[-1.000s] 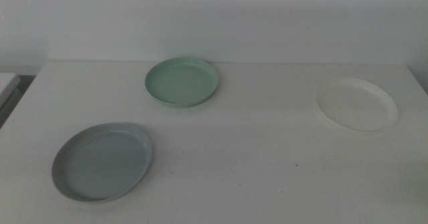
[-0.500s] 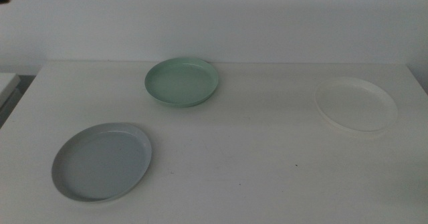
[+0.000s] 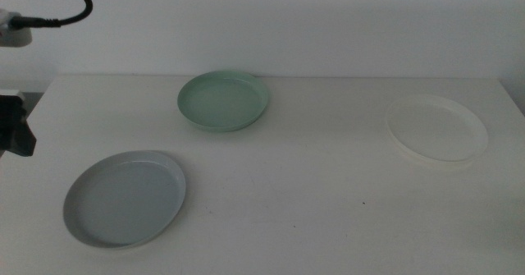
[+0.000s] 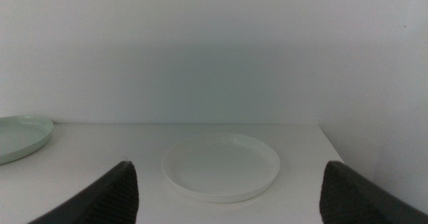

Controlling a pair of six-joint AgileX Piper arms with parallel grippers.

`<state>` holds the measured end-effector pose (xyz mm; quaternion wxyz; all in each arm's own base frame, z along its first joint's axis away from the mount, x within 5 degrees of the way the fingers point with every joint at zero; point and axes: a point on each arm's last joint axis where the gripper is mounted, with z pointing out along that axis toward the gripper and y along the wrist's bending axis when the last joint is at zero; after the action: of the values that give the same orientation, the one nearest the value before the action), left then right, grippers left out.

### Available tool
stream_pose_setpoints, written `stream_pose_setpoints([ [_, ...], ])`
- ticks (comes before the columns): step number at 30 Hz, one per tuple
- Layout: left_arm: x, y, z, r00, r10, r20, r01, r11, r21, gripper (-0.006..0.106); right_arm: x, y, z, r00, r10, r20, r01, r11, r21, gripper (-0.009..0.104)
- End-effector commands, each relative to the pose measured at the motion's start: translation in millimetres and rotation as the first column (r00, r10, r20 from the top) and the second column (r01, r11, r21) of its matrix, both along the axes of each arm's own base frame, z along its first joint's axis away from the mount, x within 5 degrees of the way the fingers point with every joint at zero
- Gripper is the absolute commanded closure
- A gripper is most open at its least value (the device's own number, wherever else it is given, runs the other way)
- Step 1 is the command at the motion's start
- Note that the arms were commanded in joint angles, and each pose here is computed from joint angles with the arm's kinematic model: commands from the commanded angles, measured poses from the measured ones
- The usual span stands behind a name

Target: Stack the three bowls on top of each other.

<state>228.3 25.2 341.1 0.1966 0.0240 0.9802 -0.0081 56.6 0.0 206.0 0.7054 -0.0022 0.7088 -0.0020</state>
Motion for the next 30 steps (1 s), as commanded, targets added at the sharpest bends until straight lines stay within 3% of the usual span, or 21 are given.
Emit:
stream_pose_setpoints([
  [1,14,8,-7,1.000,-0.018,0.014,0.019,1.000,-0.007,0.007,0,0,0,1.000,-0.009,0.008,0.009,1.000,-0.008,0.002],
  [7,50,18,-41,0.999,-0.030,-0.018,0.030,1.000,-0.002,0.007,0,0,0,1.000,-0.009,0.008,0.009,1.000,-0.008,0.002],
  [16,96,20,-110,0.991,-0.080,-0.106,0.070,0.993,-0.091,0.007,0,0,0,1.000,-0.009,0.008,0.009,1.000,-0.008,0.002],
  [30,115,23,-178,0.966,-0.070,-0.249,0.039,0.991,-0.129,0.009,0,0,0,1.000,-0.009,0.008,0.009,1.000,-0.008,0.002],
])
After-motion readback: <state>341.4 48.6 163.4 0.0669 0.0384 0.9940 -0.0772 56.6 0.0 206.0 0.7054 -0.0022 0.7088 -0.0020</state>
